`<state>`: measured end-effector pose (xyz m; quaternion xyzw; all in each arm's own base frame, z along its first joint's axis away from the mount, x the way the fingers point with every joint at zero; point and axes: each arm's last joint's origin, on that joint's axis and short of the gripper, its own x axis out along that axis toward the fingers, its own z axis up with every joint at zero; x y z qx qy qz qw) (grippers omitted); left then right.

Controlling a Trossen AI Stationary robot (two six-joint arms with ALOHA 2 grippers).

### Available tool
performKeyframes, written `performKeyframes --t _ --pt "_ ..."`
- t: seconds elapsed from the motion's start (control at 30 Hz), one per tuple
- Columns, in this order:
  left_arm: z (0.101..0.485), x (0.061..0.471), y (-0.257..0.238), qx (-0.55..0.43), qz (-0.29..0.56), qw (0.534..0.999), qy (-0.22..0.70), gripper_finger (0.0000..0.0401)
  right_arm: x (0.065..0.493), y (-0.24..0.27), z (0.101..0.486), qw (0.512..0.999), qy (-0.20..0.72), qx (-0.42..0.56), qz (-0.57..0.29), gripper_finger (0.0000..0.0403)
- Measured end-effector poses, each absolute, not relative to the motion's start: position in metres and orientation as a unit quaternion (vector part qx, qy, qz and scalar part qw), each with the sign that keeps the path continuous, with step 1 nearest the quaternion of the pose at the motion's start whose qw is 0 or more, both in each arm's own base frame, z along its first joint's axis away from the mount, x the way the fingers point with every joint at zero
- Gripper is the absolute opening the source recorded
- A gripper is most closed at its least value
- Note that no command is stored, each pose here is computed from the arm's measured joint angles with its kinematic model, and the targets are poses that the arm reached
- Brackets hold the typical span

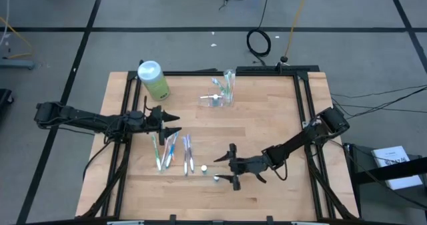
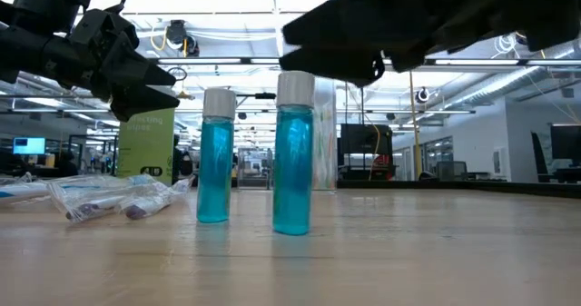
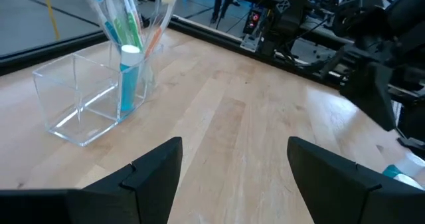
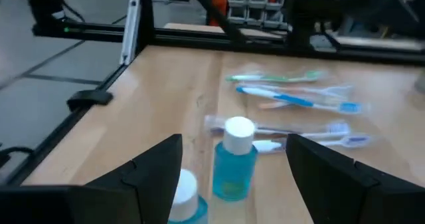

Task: Pick & Place toothbrushing station
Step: Put the blue mouthwash into the transparent organizer

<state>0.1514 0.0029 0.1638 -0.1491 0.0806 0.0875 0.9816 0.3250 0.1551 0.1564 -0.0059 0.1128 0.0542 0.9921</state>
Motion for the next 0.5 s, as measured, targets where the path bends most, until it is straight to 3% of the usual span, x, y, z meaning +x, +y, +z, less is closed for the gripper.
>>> performKeyframes --t 0.5 --pt "0.162 0.151 0.003 -0.155 0.090 0.980 0.090 0.0280 0.325 0.168 0.127 0.986 0.133 0.007 0.098 0.0263"
